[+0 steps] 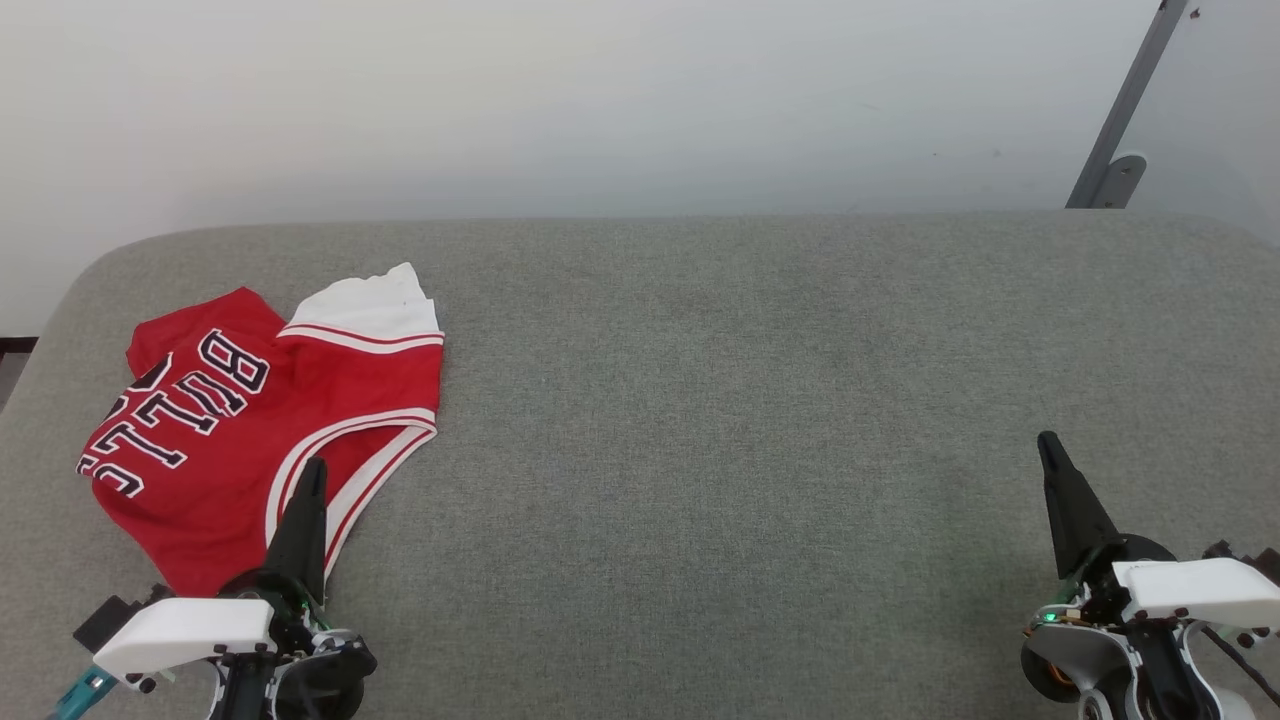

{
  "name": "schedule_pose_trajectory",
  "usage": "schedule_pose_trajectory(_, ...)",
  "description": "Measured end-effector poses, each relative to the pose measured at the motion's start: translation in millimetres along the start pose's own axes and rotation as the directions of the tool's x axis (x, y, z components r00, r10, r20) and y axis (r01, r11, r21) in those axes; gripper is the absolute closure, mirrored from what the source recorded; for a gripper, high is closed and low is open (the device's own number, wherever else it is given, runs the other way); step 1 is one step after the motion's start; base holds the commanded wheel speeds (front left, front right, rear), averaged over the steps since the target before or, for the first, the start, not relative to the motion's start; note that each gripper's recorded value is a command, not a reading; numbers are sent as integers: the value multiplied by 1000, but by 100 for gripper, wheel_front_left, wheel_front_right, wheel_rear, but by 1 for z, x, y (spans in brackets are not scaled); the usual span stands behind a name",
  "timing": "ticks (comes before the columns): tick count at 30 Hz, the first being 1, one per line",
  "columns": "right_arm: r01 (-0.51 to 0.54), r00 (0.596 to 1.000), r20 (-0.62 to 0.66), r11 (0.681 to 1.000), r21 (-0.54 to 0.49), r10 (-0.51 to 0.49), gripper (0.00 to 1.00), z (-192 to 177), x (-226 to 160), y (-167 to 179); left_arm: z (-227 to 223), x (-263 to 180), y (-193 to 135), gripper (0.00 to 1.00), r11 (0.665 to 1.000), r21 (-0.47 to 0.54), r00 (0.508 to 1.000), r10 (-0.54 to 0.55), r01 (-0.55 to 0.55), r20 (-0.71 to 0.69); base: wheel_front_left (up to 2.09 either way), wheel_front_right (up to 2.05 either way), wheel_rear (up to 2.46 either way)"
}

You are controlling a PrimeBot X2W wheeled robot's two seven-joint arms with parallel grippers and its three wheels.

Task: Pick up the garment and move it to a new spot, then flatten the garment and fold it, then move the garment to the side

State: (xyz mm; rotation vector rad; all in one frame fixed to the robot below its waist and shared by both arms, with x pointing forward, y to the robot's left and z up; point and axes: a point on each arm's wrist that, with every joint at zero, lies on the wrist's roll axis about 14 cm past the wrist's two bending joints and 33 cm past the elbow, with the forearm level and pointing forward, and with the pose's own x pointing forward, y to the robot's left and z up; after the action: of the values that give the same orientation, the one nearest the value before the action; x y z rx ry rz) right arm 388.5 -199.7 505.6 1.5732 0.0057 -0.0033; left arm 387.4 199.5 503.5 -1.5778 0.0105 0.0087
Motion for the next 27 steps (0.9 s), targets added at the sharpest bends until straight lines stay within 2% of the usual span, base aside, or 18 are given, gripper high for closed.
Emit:
schedule_pose_trajectory(5, 0, 1000, 0, 1000, 0, 0, 100, 0, 0, 0, 0, 0, 0, 100, 1000, 0, 1000, 0, 0, 0, 0, 0, 0)
schedule_pose_trajectory(6, 1, 1000, 0, 1000, 0, -1, 0, 0, 0, 0, 0, 0, 0, 0, 1000, 0, 1000, 0, 0, 0, 0, 0, 0)
schedule_pose_trajectory(12, 96, 995, 3, 995, 13, -96, 0, -1, -14, -32, -2, -15, 32, 0, 995, -21, 995, 96, -96, 5, 0, 0, 0)
schedule_pose_trajectory(18, 86, 996, 7, 996, -7, -86, 0, -2, -10, -28, 6, -14, 29, 0, 996, 15, 995, 90, -91, 34, 0, 0, 0)
schedule_pose_trajectory(23, 73, 997, 9, 995, -74, -73, 0, -1, -4, -22, 15, -14, 28, 0, 989, 110, 995, 90, -96, 53, 0, 0, 0)
schedule_pose_trajectory(27, 60, 998, -7, 988, -142, -62, 0, -6, 2, -17, 23, -14, 27, 0, 970, 217, 993, 92, -105, 69, 0, 0, 0)
